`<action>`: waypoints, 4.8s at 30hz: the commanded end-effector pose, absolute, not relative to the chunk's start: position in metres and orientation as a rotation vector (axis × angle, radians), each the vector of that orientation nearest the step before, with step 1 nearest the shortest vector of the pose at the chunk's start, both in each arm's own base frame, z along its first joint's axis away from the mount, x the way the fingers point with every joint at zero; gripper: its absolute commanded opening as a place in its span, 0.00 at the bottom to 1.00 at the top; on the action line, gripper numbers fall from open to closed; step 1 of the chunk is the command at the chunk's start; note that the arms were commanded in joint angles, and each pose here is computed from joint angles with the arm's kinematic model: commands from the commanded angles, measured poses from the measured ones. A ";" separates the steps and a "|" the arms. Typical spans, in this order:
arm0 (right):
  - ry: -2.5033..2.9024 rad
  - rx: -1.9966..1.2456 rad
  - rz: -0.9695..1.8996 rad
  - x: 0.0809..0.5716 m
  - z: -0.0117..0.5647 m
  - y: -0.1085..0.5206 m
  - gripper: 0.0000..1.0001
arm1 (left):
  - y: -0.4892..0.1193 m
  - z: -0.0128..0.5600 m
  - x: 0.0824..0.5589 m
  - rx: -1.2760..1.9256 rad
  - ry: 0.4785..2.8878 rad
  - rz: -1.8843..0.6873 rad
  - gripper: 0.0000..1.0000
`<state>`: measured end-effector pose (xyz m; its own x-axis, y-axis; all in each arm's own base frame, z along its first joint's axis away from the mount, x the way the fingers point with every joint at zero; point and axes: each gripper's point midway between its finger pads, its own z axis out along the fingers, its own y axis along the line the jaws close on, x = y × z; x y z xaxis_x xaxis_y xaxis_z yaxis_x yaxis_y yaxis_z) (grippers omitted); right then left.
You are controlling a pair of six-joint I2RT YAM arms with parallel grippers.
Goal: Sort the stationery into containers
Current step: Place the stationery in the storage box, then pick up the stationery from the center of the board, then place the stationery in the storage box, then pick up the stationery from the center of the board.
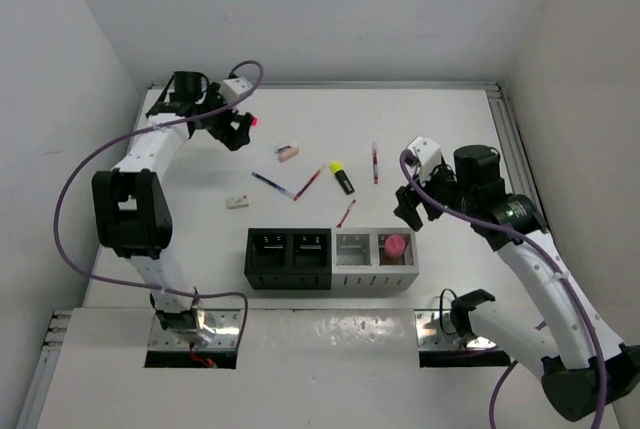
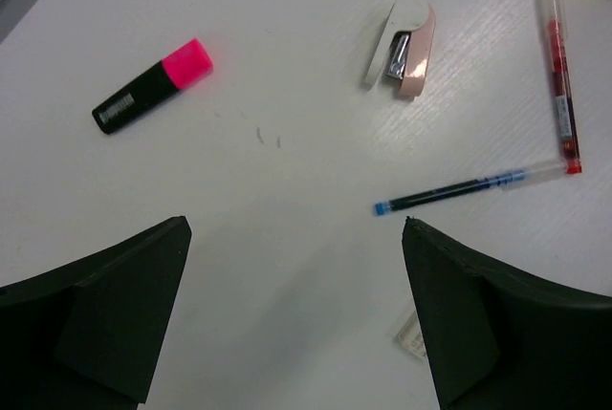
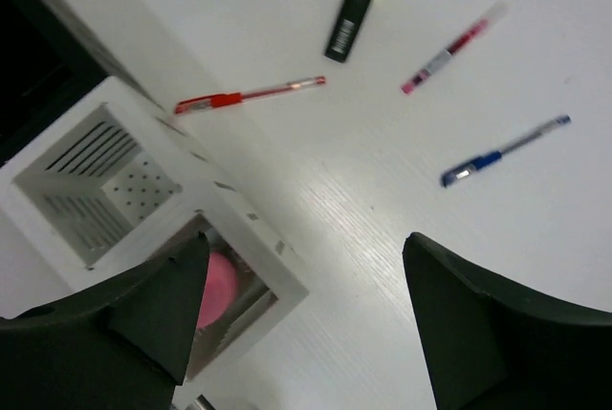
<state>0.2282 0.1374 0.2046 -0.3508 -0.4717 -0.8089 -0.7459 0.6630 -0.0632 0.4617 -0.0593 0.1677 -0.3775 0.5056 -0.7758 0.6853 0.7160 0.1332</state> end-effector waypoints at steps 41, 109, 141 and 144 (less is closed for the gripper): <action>2.403 -0.596 0.291 0.274 0.186 0.065 0.75 | -0.174 0.026 0.517 1.196 2.230 -0.203 0.55; 2.605 -0.680 0.347 0.276 0.114 0.050 0.73 | -0.154 0.196 0.187 1.949 1.494 -0.432 0.92; 2.636 -0.483 0.295 0.284 0.120 0.039 0.72 | -0.035 0.053 0.353 1.527 2.089 -0.407 0.80; 2.642 -0.469 0.274 0.282 0.121 0.035 0.72 | -0.039 0.041 0.356 1.537 2.087 -0.401 0.79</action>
